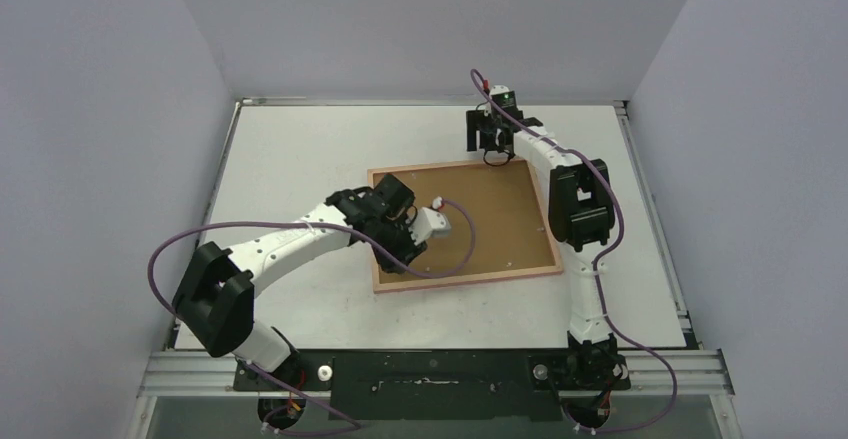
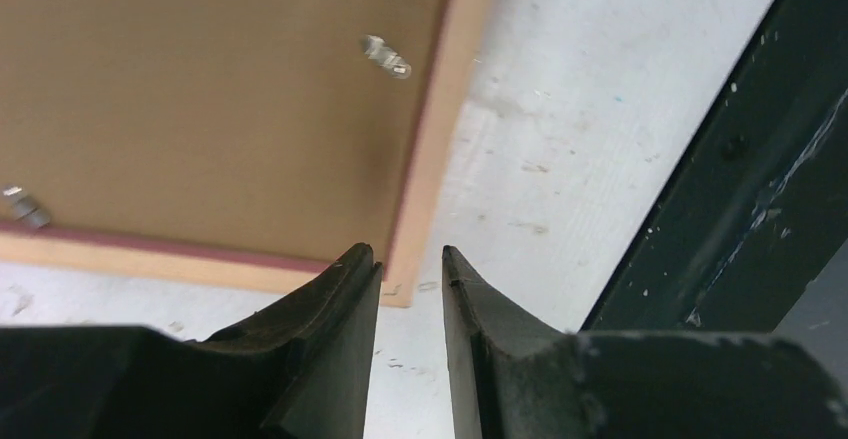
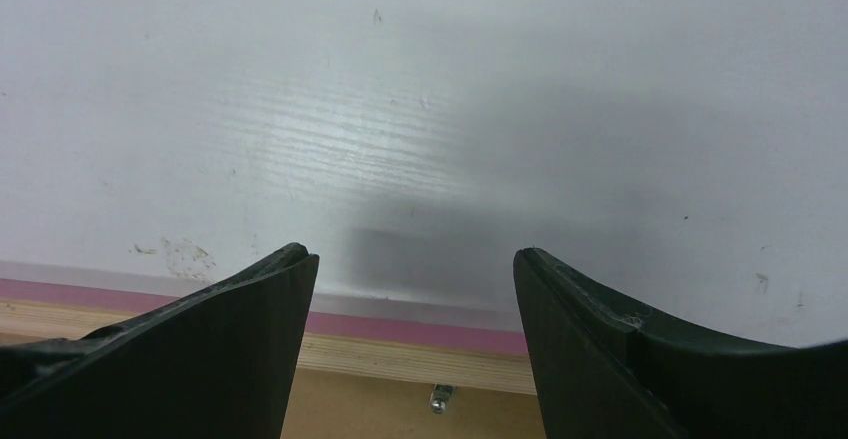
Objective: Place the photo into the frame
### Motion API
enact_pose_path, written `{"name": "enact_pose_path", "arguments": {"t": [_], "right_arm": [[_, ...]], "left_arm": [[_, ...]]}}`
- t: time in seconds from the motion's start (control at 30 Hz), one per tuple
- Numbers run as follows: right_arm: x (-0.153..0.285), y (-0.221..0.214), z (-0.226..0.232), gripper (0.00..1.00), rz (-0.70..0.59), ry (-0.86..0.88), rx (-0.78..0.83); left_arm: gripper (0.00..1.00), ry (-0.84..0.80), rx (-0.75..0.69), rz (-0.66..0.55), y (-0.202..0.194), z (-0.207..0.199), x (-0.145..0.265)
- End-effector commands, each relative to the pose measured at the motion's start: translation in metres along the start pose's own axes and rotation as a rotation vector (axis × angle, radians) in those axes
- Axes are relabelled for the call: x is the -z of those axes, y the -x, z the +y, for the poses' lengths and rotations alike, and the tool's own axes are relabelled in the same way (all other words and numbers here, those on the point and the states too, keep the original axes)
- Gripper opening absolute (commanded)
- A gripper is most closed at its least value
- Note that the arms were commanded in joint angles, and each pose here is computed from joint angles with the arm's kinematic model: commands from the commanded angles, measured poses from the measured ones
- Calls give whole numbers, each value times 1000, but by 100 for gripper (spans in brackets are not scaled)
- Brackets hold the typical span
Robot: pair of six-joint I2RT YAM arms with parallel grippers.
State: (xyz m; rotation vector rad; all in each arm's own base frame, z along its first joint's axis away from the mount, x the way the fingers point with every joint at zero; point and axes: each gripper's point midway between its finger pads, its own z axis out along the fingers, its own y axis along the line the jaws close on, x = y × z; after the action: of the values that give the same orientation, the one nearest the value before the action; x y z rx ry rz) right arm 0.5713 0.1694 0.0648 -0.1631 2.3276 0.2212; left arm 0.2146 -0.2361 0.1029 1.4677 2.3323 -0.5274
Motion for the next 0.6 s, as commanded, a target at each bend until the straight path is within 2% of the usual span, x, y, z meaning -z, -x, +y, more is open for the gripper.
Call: {"name": "enact_pose_path", "arguments": {"t": [0.0, 0.13, 0.27, 0.57], "right_arm": [[4, 22, 9, 73, -45, 22, 24], [-1, 12, 8, 73, -25, 26, 34], [-4, 2, 7, 71, -1, 30, 41], [13, -46, -6, 62, 68, -3, 34]], "left_arm": [[29, 68, -165, 126, -24, -15, -26], [29, 143, -302, 148, -26, -26, -44], [29, 221, -364, 160, -30, -24, -54], [29, 489, -354, 160, -39, 33, -56]]}}
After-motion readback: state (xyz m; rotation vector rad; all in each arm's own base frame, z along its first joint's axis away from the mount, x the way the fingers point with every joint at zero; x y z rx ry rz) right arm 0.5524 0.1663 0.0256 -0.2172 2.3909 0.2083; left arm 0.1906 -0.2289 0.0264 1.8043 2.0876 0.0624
